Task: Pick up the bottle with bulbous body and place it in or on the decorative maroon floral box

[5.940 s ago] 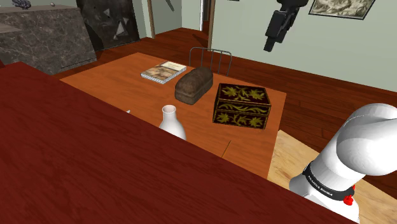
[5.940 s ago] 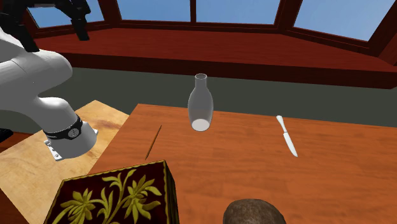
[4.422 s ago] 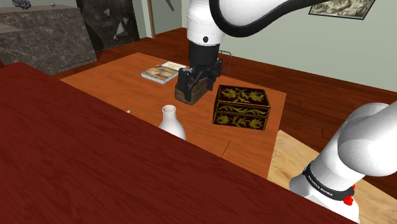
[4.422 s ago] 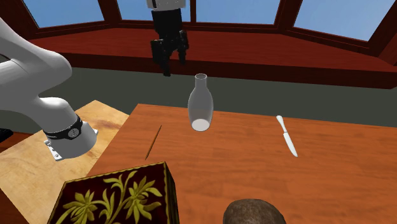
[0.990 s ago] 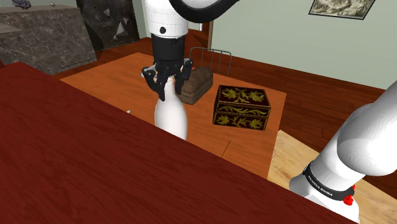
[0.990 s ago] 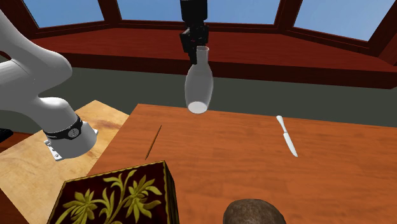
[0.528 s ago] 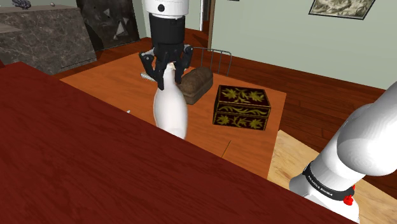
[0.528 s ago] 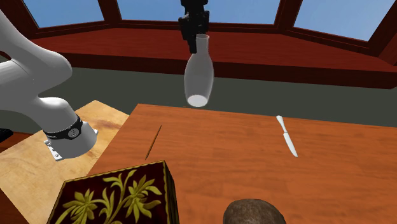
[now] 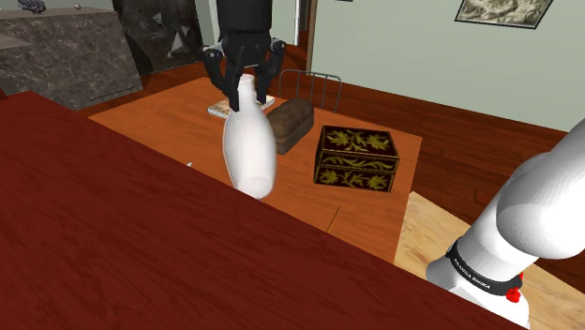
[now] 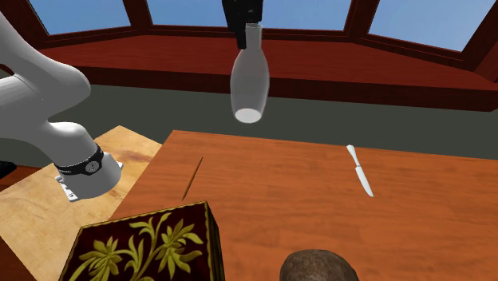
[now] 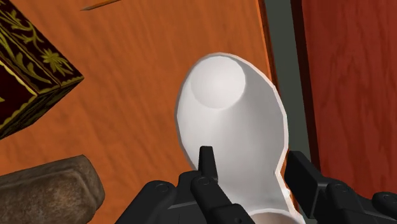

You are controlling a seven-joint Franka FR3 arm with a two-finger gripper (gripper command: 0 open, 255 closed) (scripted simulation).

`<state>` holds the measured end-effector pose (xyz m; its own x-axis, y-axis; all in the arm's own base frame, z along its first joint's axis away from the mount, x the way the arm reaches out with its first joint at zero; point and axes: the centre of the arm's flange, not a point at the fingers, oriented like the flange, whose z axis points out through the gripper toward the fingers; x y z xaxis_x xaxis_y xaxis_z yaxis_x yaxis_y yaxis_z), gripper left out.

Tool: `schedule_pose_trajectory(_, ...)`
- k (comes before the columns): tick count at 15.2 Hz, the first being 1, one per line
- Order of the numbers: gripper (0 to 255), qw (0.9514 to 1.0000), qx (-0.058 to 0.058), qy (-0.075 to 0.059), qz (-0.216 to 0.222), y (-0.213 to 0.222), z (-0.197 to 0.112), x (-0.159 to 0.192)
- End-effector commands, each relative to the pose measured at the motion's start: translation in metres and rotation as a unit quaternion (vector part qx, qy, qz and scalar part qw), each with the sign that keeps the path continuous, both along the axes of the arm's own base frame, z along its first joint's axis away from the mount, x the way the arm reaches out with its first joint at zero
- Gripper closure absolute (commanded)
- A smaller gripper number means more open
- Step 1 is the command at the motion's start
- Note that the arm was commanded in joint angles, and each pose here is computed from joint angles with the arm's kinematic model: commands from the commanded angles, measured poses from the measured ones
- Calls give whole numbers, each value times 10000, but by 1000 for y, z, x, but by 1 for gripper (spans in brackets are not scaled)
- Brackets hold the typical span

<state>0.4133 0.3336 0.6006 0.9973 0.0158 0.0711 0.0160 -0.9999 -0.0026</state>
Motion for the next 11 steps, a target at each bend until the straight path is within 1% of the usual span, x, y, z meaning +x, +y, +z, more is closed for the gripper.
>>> schedule_pose_trajectory(1, 255, 10000, 0, 0, 0, 0, 11, 0)
schedule_pose_trajectory(7, 255, 10000, 0, 0, 0, 0, 41, 0)
schedule_pose_trajectory(11, 255, 10000, 0, 0, 0, -51, 53, 1)
